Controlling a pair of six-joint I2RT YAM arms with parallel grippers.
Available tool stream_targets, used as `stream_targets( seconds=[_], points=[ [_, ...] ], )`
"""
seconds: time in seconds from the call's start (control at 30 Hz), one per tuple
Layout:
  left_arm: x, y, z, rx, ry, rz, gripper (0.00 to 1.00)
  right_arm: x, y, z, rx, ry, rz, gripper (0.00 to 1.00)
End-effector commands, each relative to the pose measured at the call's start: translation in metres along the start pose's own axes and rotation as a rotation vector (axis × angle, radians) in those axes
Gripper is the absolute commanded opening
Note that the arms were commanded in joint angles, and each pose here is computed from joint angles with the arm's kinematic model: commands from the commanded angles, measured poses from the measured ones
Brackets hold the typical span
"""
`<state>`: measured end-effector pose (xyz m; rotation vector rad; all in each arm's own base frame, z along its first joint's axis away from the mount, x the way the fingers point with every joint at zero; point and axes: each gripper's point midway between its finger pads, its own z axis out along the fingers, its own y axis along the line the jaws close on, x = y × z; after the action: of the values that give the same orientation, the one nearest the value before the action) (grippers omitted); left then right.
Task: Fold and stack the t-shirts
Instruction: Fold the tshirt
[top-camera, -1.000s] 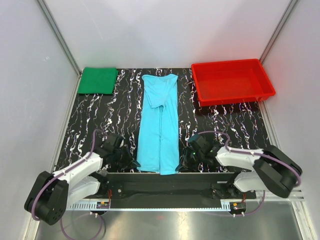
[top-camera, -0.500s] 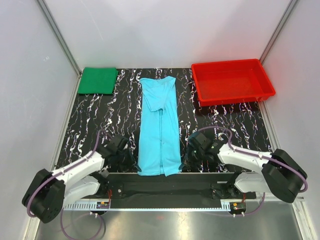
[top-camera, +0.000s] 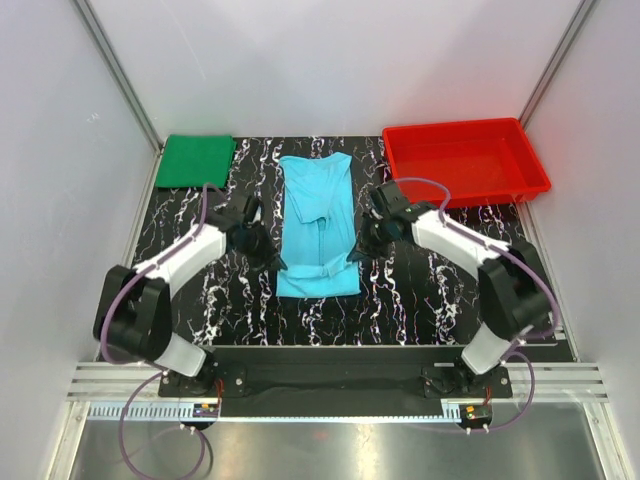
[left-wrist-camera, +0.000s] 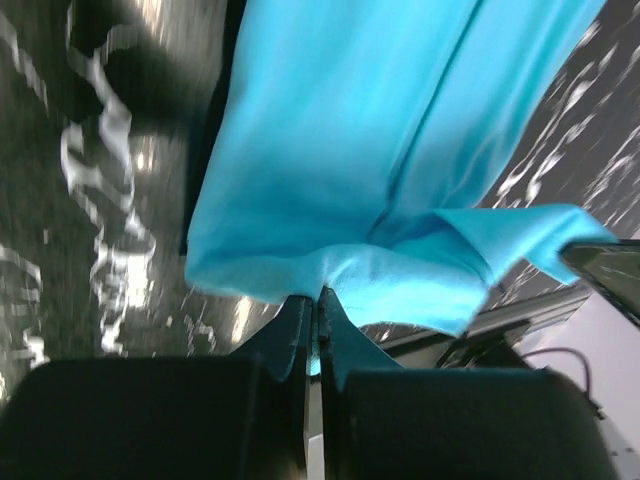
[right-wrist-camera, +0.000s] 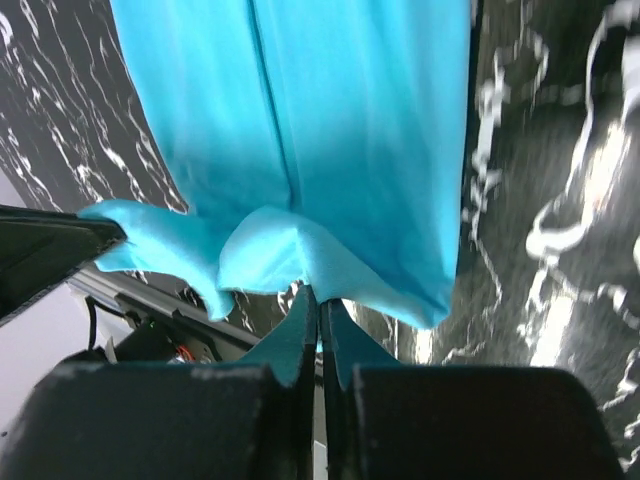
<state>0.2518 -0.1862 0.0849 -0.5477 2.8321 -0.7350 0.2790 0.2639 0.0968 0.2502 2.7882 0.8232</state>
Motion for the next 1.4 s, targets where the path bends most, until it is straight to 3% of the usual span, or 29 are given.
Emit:
stream_targets(
  seconds=[0.0,0.23,0.87,1.37],
  points=[
    [-0.04,-0.024,-0.002,0.043,-0.034,0.059,0.0,-0.029,0.005,0.0,0.0,0.02,-0.065,0.0],
    [-0.089,-0.04,0.022,0.055,-0.015,0.06,0.0,-0.082,0.006,0.019,0.007,0.032,-0.044,0.0],
    [-0.134,-0.035,0.052,0.047,-0.009,-0.01,0.03,-0.116,-0.006,0.053,-0.06,0.093,-0.022,0.0],
    [-0.152,-0.056,0.017,0.079,-0.128,-0.009,0.0,-0.126,0.005,0.033,-0.087,0.083,-0.03,0.0]
  ],
)
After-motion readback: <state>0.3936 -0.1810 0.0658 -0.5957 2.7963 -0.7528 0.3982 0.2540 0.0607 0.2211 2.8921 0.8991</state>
